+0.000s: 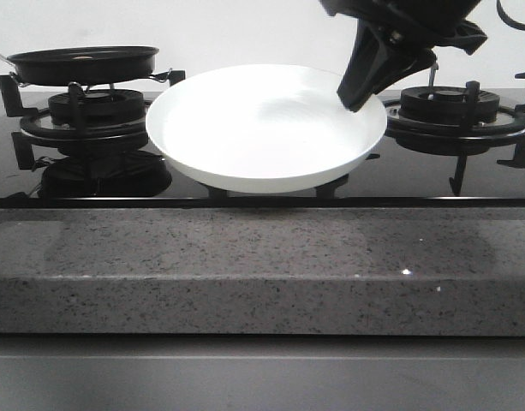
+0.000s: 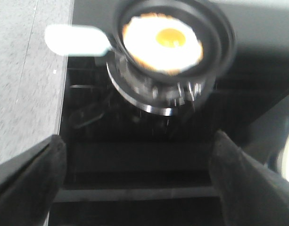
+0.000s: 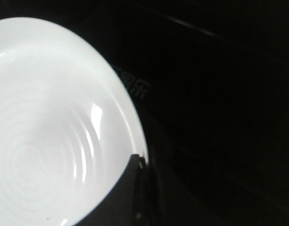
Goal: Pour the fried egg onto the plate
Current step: 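Grasp the green pan handle with the left gripper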
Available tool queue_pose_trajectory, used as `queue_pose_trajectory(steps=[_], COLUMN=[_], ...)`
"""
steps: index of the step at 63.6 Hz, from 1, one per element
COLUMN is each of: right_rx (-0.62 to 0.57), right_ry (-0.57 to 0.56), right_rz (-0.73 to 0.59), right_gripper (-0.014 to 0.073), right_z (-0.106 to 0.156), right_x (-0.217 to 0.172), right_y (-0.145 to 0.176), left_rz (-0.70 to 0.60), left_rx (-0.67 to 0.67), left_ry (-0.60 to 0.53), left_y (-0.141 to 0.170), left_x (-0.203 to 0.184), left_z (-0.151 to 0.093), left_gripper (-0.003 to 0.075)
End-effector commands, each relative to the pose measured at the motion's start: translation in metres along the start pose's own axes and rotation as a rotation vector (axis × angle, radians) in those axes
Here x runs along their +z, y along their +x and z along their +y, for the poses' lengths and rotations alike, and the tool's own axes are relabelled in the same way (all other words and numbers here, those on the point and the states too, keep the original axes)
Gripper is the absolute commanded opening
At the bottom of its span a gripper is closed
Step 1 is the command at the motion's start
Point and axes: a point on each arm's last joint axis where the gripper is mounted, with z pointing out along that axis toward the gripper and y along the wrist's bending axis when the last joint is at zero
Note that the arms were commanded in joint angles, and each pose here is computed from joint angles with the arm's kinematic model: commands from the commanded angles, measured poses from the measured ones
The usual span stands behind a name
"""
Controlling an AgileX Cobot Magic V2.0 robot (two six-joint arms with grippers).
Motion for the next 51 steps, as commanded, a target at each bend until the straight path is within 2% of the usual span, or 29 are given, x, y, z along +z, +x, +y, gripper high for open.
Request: queue_pose_trajectory(steps=[1, 23, 37, 42, 51], right_rx=[-0.017, -0.017, -0.017, -0.017, -0.016], right_ry=[0.006, 0.006, 0.006, 0.006, 0.005], right_rz=[-0.104, -0.104, -0.104, -0.104, -0.104], right_gripper=[-0.0068, -0.0068, -0.0068, -0.0068, -0.0068], right_z=[0.005, 0.005, 0.005, 0.005, 0.005], right_x=[-0.020, -0.020, -0.020, -0.020, -0.020], right_y=[-0.014, -0.014, -0.014, -0.014, -0.014], left_rz=[-0.107, -0.139, -0.151, -0.160, -0.143], left_rx=[-0.056, -0.353, -0.504, -0.568, -0.621], left_ry=[0.080, 0.293, 0.417, 0.490, 0.535], left_y=[-0.023, -0.033, -0.032, -0.032, -0.033], left_x=[-0.006, 0.040, 0.082, 0.094, 0.117], left_z=[0.012, 0.087, 0.109, 0.112, 0.117], left_gripper=[0.0609, 0.0608, 0.0606, 0.0606, 0.0606])
